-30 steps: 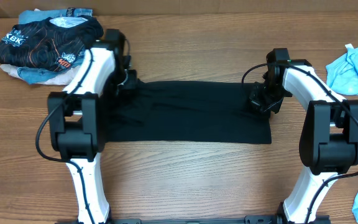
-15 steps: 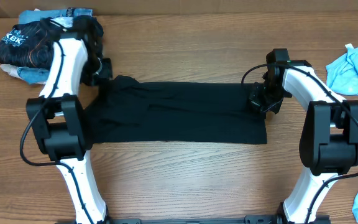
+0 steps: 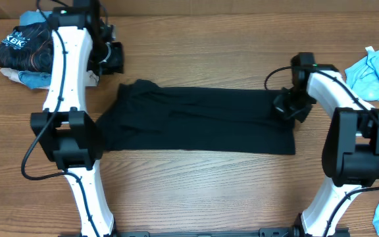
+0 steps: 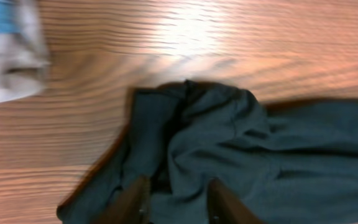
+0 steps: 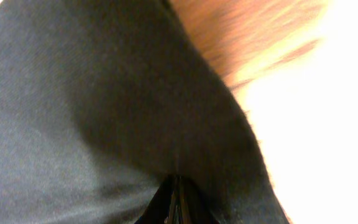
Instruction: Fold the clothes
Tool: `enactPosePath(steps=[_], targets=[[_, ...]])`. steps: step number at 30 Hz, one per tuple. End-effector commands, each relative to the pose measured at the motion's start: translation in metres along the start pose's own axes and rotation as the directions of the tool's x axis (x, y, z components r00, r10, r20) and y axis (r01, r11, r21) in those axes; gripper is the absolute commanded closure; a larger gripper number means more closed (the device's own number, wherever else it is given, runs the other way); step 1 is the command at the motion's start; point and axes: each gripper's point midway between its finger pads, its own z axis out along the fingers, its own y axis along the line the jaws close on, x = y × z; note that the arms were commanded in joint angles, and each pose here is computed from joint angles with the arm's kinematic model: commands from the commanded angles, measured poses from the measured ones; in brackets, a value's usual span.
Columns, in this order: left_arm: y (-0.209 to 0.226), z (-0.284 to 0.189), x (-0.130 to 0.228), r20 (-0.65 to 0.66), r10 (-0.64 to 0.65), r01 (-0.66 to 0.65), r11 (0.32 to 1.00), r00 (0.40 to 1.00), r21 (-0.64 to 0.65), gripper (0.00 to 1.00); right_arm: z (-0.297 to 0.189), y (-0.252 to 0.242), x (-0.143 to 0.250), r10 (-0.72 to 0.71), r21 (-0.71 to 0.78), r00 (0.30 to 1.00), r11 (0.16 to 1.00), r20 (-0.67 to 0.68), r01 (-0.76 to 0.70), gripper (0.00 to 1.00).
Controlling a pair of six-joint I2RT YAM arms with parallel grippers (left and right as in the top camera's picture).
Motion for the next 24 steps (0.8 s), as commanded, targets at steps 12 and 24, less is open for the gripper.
enactPosePath(steps=[12, 24], targets=[[-0.108, 0.017, 0.052, -0.135, 0.242, -0.231, 0.968, 0.961, 0.092, 0.46, -0.077, -0.004, -0.026, 0.008, 0.002, 1.000, 1.000, 0.019, -0.008, 0.82], [-0.109, 0.076, 0.092, -0.349, 0.099, -0.077, 0.994, 0.932, 0.076, 0.96, -0.065, 0.032, 0.013, -0.219, -0.246, 0.968, 0.951, -0.124, 0.184, 0.96]])
